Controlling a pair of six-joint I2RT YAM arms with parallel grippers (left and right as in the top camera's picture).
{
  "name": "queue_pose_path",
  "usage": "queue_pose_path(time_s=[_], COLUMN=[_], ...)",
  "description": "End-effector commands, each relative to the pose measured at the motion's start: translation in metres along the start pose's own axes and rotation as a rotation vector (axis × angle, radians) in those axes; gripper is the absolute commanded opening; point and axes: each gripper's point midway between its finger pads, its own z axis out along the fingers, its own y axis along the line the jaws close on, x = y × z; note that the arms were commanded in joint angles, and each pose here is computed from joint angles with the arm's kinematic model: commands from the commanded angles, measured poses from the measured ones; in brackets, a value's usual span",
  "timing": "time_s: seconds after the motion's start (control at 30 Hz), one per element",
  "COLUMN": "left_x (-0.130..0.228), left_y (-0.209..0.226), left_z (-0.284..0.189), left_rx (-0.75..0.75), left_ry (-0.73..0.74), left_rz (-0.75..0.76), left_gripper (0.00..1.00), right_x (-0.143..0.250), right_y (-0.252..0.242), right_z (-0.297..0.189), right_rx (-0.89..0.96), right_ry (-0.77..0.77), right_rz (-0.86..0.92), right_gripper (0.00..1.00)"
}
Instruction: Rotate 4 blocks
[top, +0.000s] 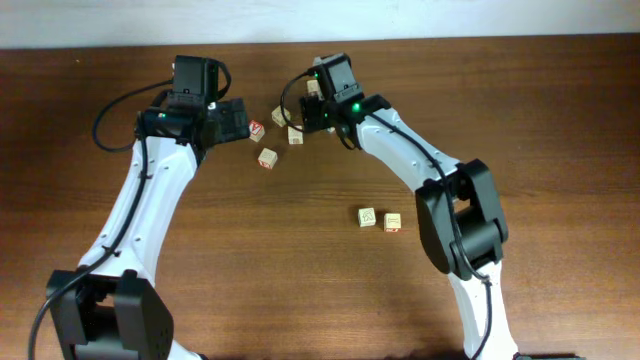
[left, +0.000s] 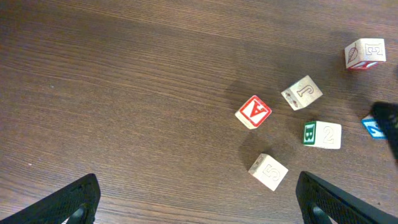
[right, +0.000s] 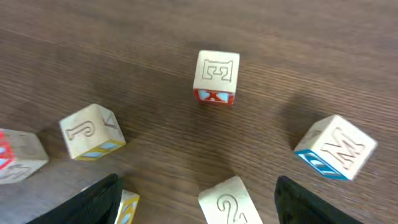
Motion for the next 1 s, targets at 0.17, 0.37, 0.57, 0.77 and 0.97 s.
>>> queue_pose_path(time_s=[0.17, 0.37, 0.57, 0.77, 0.97], left_x=[-0.006, -0.006, -0.006, -0.006, -0.006], left_y=[0.001, 0.001, 0.001, 0.001, 0.001], left_z=[-0.003, -0.003, -0.003, -0.003, -0.003], left_rx=[-0.007, -0.007, -0.007, -0.007, -0.007], left_ry=[-0.018, -0.018, -0.018, -0.018, -0.018], left_rz=[-0.015, -0.015, -0.015, -0.015, -0.015], left_gripper=[0.99, 0.99, 0.99, 0.99, 0.99], right_x=[0.038, 0.021, 0.059, 0.181, 0.204], right_y=[-0.005, -0.007, 0.016, 0.038, 0.033], right_z=[0.042, 0.001, -0.154, -0.127, -0.116], right_rx=[0.0, 0.024, -0.096, -0.002, 0.05], right_ry=[0.074, 0.086, 0.418, 0.711, 0.713], right_rz=[-0.117, -0.062, 0.161, 0.225, 0.262], right_gripper=[0.75, 0.24, 0.25, 0.25, 0.31])
